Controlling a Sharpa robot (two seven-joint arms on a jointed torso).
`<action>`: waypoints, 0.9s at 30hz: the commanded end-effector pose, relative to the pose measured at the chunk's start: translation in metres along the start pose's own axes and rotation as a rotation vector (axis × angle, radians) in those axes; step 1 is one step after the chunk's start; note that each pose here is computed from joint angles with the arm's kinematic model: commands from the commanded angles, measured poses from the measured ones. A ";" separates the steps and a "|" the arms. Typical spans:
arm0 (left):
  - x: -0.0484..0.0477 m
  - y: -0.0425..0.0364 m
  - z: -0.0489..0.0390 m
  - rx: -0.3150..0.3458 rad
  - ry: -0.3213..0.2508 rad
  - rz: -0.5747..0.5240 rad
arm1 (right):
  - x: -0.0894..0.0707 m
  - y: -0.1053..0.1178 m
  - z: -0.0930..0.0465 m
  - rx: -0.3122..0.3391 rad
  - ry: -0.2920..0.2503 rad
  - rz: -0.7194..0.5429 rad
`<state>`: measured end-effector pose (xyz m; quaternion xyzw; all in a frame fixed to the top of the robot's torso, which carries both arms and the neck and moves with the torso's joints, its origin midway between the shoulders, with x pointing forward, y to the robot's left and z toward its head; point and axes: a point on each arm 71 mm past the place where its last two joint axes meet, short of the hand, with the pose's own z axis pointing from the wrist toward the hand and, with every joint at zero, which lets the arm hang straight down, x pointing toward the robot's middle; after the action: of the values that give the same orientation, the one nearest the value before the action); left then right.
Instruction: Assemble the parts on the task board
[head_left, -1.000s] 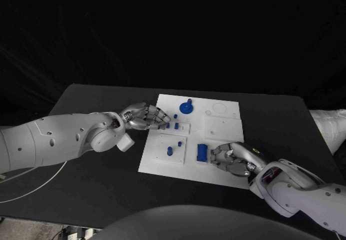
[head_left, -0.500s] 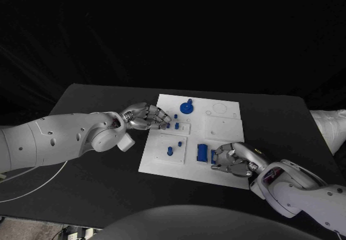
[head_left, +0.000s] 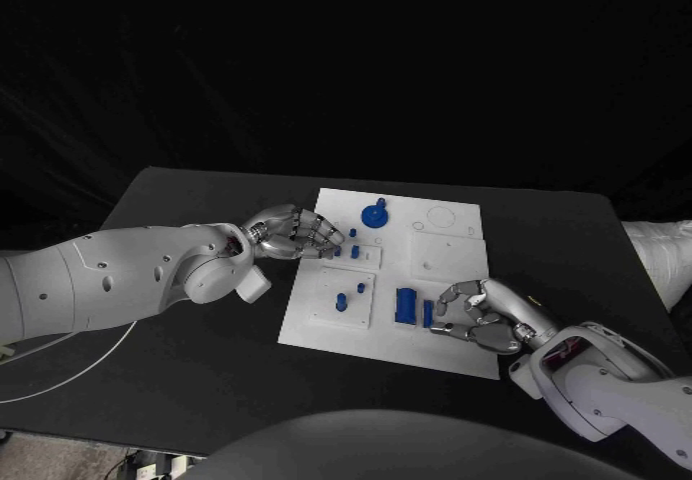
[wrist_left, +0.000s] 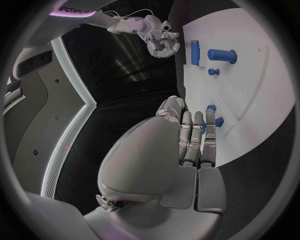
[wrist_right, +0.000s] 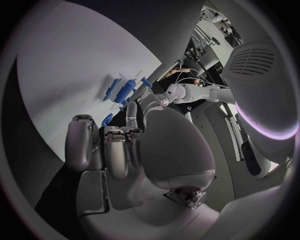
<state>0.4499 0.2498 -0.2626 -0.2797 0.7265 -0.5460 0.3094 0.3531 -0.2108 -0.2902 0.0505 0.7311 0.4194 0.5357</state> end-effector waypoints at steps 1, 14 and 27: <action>0.0020 -0.0039 0.0005 0.045 0.001 0.000 | -0.016 0.008 -0.001 -0.056 -0.098 0.040; 0.0060 -0.0204 -0.0042 0.201 -0.086 0.023 | -0.088 0.025 0.000 -0.104 -0.310 0.195; 0.0087 -0.0315 -0.0098 0.285 -0.155 -0.012 | -0.103 0.022 0.021 -0.121 -0.154 0.635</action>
<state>0.4381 0.2400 -0.2367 -0.2703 0.6428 -0.6087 0.3784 0.4079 -0.2434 -0.1999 0.2392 0.6192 0.5480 0.5090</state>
